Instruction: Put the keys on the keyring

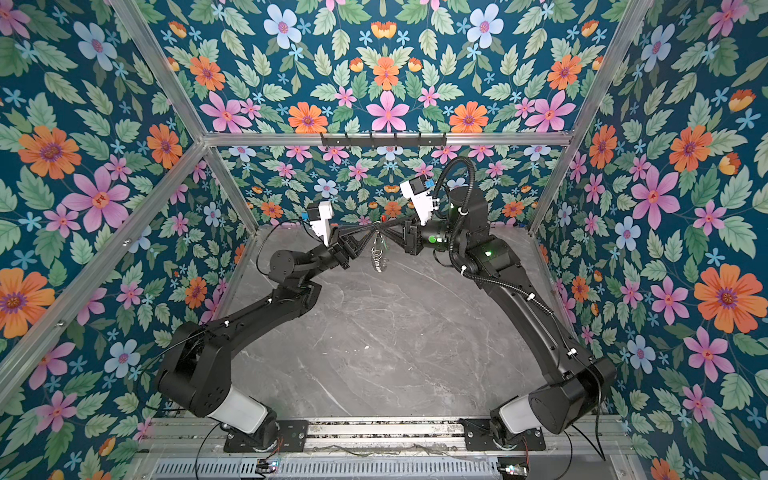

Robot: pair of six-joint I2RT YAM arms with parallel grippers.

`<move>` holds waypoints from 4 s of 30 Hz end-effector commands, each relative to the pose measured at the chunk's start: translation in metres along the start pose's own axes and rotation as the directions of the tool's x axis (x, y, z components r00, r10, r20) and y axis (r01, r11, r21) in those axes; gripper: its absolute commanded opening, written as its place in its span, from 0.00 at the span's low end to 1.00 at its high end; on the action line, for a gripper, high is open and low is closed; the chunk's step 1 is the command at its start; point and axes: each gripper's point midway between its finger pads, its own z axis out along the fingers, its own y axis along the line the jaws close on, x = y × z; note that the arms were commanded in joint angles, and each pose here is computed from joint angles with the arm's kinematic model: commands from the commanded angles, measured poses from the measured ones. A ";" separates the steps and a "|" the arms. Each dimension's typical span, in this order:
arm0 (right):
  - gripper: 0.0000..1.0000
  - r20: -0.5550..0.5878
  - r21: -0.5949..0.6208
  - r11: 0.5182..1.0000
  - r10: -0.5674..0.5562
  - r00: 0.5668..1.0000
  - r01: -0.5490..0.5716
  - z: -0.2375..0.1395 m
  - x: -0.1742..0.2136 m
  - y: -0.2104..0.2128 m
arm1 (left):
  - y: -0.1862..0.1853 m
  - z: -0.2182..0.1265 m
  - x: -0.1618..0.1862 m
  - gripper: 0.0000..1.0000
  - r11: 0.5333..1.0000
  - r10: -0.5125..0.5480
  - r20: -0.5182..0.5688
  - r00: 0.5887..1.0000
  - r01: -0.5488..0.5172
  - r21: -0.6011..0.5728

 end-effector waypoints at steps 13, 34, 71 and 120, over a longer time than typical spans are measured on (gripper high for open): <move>0.05 0.018 -0.032 0.999 -0.016 1.000 0.016 0.002 -0.005 0.004 | -0.013 0.002 -0.010 0.00 0.998 0.026 0.034 0.999 -0.028 0.052; 0.23 0.046 -0.085 0.996 0.037 0.998 -0.033 -0.005 -0.010 0.002 | -0.013 0.003 -0.010 0.00 0.998 0.021 0.032 0.999 -0.023 0.058; 0.00 0.003 -0.081 0.997 0.017 1.000 -0.017 -0.003 -0.012 0.003 | -0.007 0.009 0.001 0.00 0.997 0.001 -0.008 1.000 -0.001 0.075; 0.00 -0.348 0.029 0.964 -0.237 0.907 0.263 -0.002 0.059 0.005 | -0.006 -0.020 0.053 0.36 0.960 0.280 -0.498 0.821 -0.221 0.175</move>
